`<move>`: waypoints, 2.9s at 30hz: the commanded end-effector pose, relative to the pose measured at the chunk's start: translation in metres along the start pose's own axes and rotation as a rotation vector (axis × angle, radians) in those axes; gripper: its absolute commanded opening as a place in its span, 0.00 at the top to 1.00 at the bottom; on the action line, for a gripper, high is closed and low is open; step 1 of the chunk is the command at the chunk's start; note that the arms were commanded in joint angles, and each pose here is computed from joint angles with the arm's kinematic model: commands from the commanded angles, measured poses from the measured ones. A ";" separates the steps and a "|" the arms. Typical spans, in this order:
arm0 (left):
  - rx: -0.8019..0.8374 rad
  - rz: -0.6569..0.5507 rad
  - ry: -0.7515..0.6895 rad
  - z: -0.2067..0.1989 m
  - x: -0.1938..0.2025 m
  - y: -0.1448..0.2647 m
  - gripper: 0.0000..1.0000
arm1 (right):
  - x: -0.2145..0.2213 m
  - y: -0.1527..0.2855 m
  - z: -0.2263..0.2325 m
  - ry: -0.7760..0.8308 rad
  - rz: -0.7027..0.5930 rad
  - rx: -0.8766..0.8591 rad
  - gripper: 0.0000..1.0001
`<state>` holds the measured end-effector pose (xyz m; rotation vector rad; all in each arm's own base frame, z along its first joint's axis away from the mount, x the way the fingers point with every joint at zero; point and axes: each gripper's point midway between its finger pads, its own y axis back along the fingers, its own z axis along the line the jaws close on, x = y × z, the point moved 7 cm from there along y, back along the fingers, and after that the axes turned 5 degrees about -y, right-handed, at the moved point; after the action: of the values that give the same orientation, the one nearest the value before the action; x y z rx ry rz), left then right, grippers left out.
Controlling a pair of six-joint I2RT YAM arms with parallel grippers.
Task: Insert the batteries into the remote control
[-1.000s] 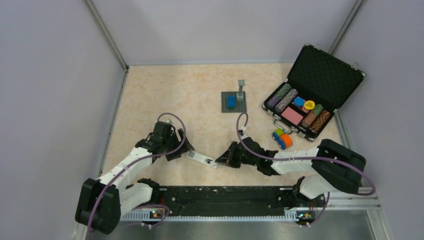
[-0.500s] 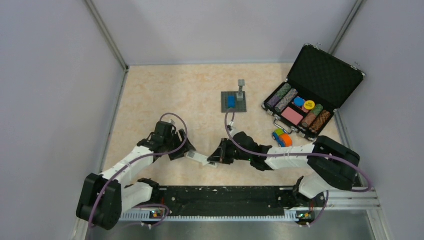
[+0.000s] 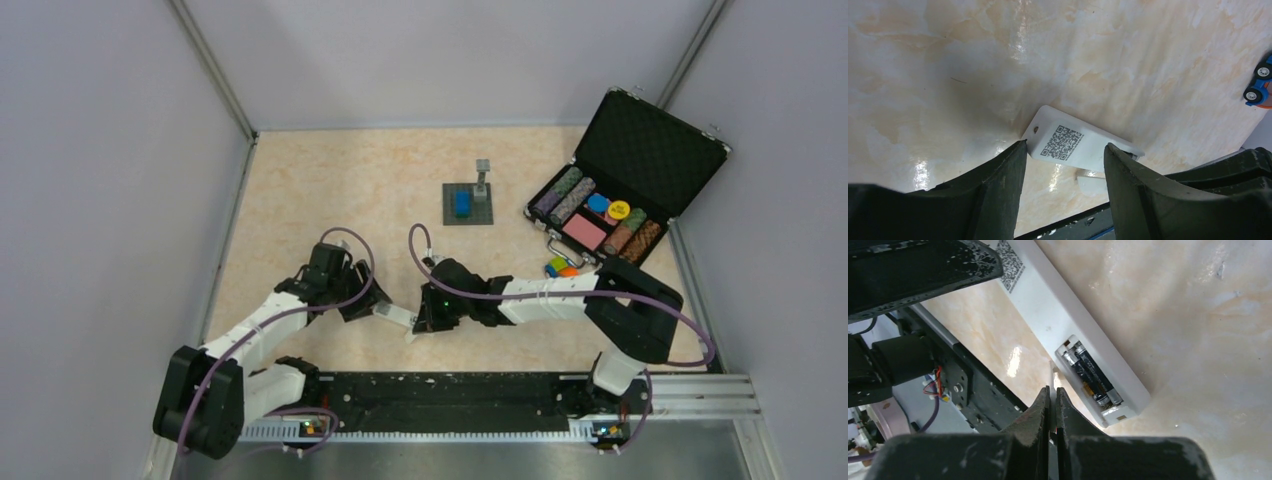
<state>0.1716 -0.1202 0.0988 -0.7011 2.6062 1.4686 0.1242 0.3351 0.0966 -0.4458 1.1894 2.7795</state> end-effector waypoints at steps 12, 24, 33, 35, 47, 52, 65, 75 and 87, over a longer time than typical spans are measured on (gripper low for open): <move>0.048 0.038 0.098 0.002 0.011 -0.010 0.43 | -0.010 0.003 -0.008 -0.010 -0.120 0.123 1.00; 0.043 0.026 0.096 -0.001 0.007 -0.008 0.47 | -0.021 0.019 -0.003 -0.037 -0.187 0.063 1.00; 0.030 -0.044 0.008 -0.004 -0.001 0.007 0.39 | -0.026 0.064 0.000 -0.161 -0.263 -0.153 1.00; 0.050 -0.044 -0.012 -0.006 -0.002 0.006 0.37 | -0.029 0.065 0.000 -0.204 -0.290 -0.179 1.00; 0.038 -0.052 -0.026 -0.003 -0.006 -0.006 0.40 | -0.038 0.051 -0.009 -0.421 -0.436 -0.301 1.00; 0.032 -0.044 -0.026 -0.001 -0.006 -0.009 0.43 | -0.035 0.041 -0.015 -0.455 -0.413 -0.286 1.00; -0.039 0.011 -0.015 0.010 0.001 -0.013 0.50 | -0.030 0.027 -0.029 -0.488 -0.385 -0.205 1.00; -0.040 0.017 -0.018 0.012 0.004 -0.013 0.53 | -0.027 0.018 -0.034 -0.494 -0.363 -0.187 1.00; -0.033 0.025 -0.016 0.011 0.005 -0.014 0.53 | -0.028 0.019 -0.040 -0.431 -0.419 -0.204 1.00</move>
<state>0.1719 -0.1196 0.0837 -0.6808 2.6065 1.5017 0.1503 0.2962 0.0923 0.0113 0.6877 2.4801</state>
